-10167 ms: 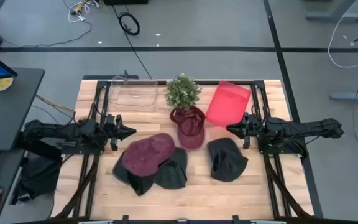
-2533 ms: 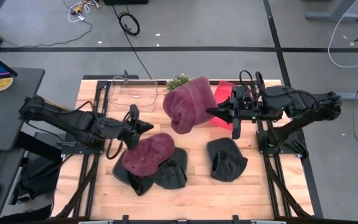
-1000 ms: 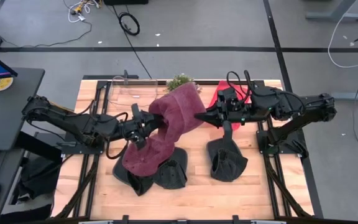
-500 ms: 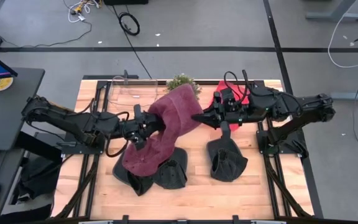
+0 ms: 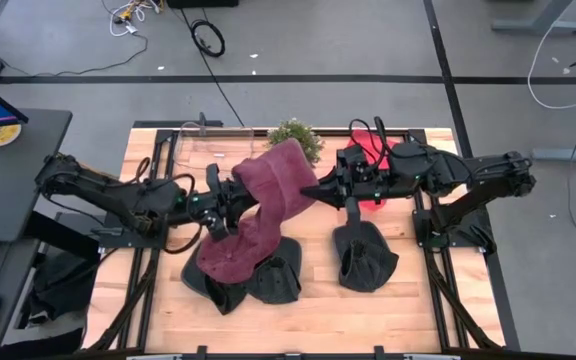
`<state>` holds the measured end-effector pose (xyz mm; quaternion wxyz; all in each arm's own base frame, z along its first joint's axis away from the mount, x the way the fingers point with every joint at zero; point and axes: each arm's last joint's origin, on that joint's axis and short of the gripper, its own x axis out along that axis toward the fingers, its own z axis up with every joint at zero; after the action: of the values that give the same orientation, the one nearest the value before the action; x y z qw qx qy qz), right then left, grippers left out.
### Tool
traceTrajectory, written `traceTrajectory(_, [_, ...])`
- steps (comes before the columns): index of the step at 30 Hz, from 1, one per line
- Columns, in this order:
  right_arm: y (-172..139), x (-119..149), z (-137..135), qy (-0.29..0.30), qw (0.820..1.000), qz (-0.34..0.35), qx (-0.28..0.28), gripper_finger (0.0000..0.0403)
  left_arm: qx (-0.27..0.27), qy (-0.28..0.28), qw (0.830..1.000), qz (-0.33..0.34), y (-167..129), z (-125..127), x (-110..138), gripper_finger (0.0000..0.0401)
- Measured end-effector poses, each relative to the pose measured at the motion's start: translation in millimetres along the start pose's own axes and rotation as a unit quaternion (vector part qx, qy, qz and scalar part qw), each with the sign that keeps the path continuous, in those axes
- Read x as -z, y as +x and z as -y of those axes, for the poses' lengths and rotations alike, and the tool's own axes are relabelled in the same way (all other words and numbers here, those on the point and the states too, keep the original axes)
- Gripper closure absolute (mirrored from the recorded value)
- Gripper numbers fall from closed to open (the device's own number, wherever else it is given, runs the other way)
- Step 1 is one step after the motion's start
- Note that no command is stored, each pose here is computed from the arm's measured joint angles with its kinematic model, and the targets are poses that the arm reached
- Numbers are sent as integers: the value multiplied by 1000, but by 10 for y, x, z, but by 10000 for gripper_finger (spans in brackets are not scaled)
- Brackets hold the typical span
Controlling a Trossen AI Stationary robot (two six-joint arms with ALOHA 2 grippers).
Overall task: Pick & Place hat
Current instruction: Put the right red cap into the transparent bin
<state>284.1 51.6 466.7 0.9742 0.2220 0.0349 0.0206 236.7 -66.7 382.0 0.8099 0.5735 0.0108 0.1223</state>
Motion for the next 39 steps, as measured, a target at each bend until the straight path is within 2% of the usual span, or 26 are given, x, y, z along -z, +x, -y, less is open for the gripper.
traceTrajectory(2, [-5, -19, 27, -1, 1000, 3, 4, 396, 1, -1, 1000, 1, -30, 13, -47, 368])
traceTrajectory(4, [-2, -25, 51, -1, 1000, 2, 9, 396, 1, 1, 1000, -1, -60, 24, -90, 388])
traceTrajectory(16, [2, -22, 92, -7, 1000, -9, 9, 396, -26, 63, 995, -74, -271, 29, -311, 396])
traceTrajectory(27, [0, 13, 101, -18, 999, -29, 10, 396, -95, 98, 991, -12, -575, -167, -610, 396])
traceTrajectory(33, [31, 18, 77, -3, 999, -36, -26, 396, -131, 101, 986, 30, -653, -256, -660, 396])
traceTrajectory(36, [53, 29, 79, -1, 999, -38, -28, 396, -134, 95, 986, 20, -665, -290, -634, 396])
traceTrajectory(39, [63, 32, 81, -6, 999, -37, -26, 386, -130, 87, 987, -20, -662, -327, -573, 397])
